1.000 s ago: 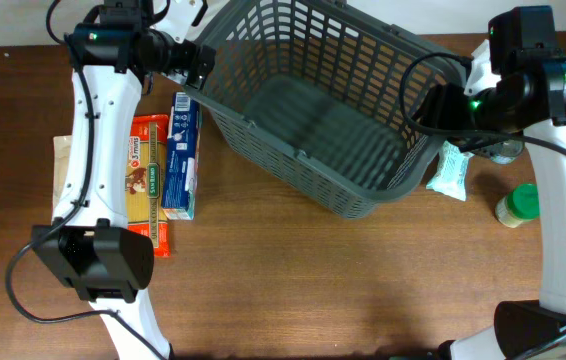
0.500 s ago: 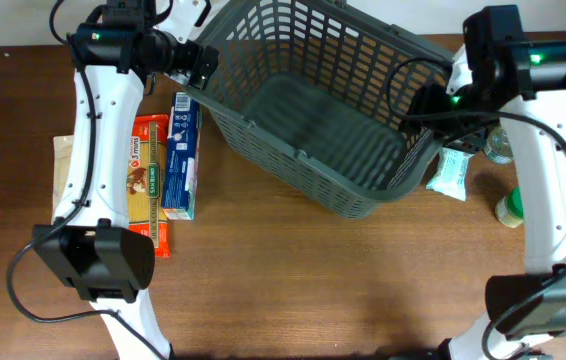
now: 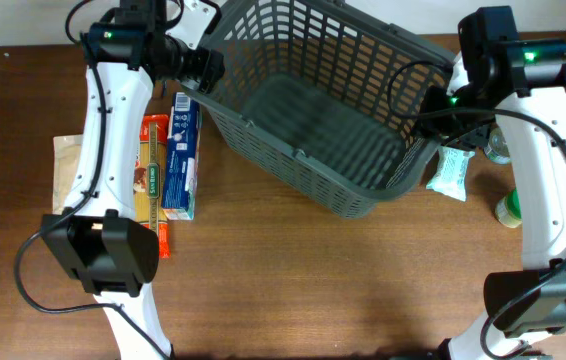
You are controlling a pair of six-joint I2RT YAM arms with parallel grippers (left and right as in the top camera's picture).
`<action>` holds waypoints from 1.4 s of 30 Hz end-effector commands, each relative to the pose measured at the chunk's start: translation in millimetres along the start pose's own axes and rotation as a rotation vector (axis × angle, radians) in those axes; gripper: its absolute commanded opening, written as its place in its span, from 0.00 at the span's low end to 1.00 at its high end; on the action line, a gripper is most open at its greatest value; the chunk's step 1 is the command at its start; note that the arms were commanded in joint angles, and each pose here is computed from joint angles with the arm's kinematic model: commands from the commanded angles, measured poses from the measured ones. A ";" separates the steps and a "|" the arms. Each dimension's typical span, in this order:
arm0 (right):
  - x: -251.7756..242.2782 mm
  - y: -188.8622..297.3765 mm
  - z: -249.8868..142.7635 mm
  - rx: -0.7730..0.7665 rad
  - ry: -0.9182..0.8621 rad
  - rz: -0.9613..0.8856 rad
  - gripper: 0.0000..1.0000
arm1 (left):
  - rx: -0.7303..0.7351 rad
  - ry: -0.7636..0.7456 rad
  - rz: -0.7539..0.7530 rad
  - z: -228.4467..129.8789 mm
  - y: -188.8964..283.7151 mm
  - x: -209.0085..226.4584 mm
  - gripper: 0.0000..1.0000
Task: Pack container
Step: 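Grasp the basket rims with both grippers and lift it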
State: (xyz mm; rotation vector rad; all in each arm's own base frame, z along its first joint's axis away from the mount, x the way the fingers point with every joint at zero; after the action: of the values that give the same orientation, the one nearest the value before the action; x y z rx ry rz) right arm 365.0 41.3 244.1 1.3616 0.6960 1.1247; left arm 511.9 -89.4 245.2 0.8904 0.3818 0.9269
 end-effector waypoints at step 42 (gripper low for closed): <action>-25.2 4.3 57.8 -0.203 0.096 -0.059 0.27 | 0.312 0.133 -0.161 -65.2 5.0 -48.4 0.15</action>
State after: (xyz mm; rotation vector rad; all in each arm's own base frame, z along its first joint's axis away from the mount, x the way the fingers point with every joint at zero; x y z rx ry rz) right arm 402.5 -1.9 253.6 1.1452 0.6400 1.1702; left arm 453.6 -83.8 230.0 1.0051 0.6725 0.8910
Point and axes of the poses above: each gripper's point midway between its finger pads, its own y axis back along the fingers, its own x axis along the line the jaws close on, z = x × y, the point moved 1 cm from there along y, back along the fingers, and after that the axes turned 5 degrees about -y, right-handed, at the moved point
